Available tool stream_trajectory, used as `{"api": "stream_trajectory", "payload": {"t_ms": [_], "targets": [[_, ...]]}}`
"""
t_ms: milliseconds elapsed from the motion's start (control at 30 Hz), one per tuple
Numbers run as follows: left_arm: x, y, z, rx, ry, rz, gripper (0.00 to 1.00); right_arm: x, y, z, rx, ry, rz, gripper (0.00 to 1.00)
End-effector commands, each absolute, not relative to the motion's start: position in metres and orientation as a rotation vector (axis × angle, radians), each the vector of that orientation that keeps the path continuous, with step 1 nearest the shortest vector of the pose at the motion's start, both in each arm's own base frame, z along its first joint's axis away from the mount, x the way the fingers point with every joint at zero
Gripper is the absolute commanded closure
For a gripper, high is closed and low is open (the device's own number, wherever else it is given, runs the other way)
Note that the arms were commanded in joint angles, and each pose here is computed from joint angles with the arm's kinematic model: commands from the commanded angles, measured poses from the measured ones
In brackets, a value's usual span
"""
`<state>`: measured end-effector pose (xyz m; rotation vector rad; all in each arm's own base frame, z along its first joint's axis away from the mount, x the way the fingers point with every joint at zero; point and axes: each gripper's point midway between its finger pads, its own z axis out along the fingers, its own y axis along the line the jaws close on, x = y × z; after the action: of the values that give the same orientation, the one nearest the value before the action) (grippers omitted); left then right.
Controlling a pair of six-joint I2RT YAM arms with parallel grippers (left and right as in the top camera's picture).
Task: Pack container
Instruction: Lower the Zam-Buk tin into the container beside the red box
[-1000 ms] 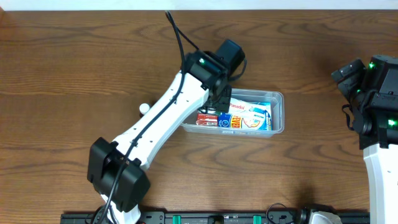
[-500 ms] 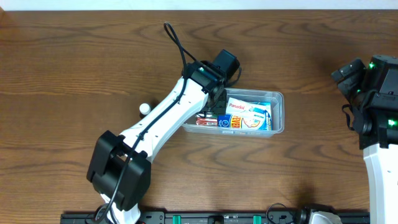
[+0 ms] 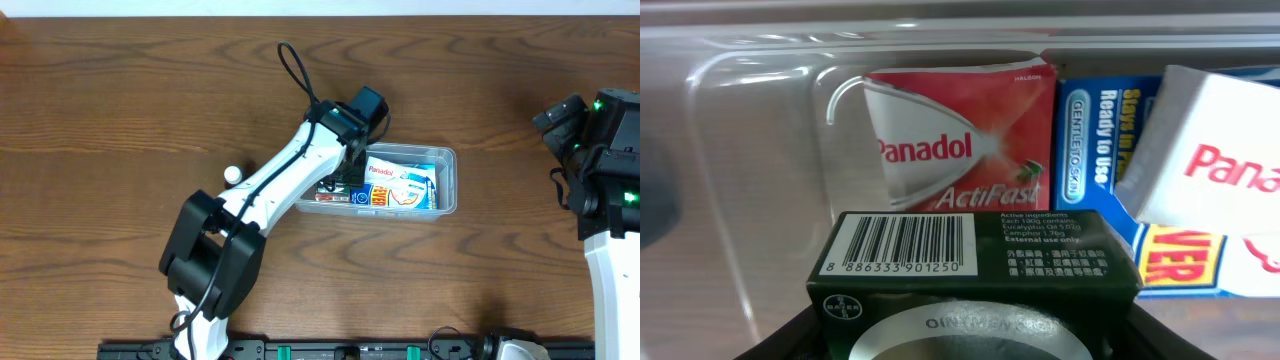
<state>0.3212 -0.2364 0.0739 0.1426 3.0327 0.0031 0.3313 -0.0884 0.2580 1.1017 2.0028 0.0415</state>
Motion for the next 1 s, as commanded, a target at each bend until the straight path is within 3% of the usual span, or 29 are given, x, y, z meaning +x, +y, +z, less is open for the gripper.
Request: {"api": "stream_trajectory", "payload": {"t_ms": [0,700,733,767,800,967], "targets": [[0.321,-0.234,0.060,0.147,3.057,0.029,0.40,0.331,-0.091,0.260,1.122,1.985,0.039,0.01],[0.335,-0.232,0.039,0.106,3.064,0.030,0.39,0.331,-0.091,0.260,1.122,1.985,0.039,0.01],[0.336,-0.231,0.039,0.103,3.064,0.030,0.39,0.331,-0.091,0.260,1.122,1.985,0.039,0.01],[0.335,-0.231,0.039,0.103,3.066,0.026,0.29,0.331,-0.091,0.260,1.122,1.985,0.039,0.01],[0.336,-0.231,0.039,0.102,3.065,0.026,0.27,0.331,-0.091,0.260,1.122,1.985,0.039,0.01],[0.335,-0.232,0.039,0.103,3.070,0.016,0.23,0.331,-0.091,0.260,1.122,1.985,0.039,0.01]]}}
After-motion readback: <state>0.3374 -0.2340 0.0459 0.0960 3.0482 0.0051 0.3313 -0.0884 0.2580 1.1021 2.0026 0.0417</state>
